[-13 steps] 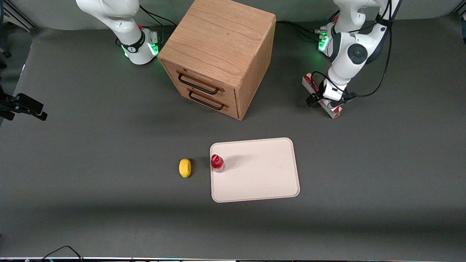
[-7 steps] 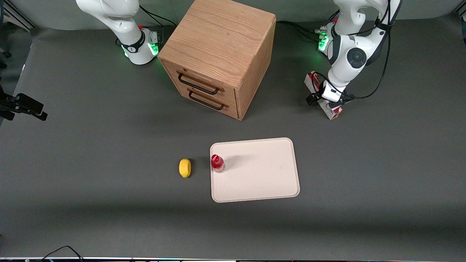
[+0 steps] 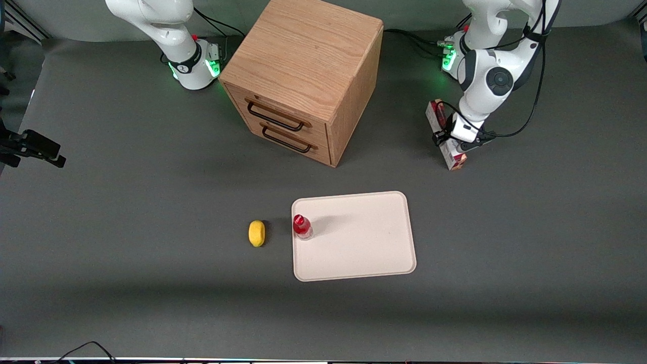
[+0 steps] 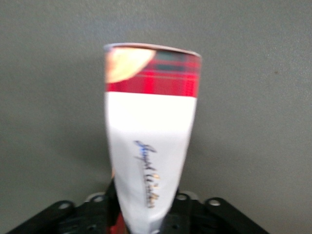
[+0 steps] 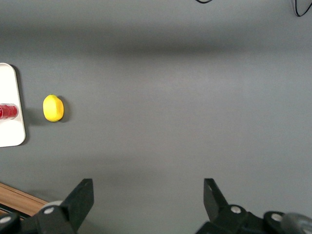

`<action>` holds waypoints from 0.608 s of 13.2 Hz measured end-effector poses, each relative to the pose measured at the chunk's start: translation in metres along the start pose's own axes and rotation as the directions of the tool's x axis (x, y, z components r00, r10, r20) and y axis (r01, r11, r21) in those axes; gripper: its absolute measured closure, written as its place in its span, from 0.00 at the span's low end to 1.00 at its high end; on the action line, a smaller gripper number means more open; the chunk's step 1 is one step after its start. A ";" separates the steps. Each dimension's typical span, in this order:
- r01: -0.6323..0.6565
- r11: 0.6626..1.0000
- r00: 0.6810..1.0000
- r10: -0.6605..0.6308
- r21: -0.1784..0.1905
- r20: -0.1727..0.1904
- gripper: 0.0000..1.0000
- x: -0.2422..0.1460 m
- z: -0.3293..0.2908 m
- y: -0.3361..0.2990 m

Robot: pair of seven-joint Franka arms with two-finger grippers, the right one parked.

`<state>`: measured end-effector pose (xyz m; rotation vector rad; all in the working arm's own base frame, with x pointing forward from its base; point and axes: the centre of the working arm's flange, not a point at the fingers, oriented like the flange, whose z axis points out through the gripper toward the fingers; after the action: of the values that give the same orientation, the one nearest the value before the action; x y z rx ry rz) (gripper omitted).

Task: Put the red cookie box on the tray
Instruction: 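Close the left gripper on the end of the cookie box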

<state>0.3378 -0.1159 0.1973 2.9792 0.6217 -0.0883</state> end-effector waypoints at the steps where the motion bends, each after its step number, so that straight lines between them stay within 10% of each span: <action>1: -0.017 1.000 1.000 0.017 -0.002 -0.003 0.76 0.002 -0.001 -0.001; 4: -0.041 0.999 0.999 0.041 -0.015 -0.010 0.86 0.011 -0.011 0.004; 8: -0.122 0.993 0.990 0.121 0.007 0.073 0.88 0.034 -0.064 0.035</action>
<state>0.3850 -0.1278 0.2609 3.0011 0.4321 -0.1910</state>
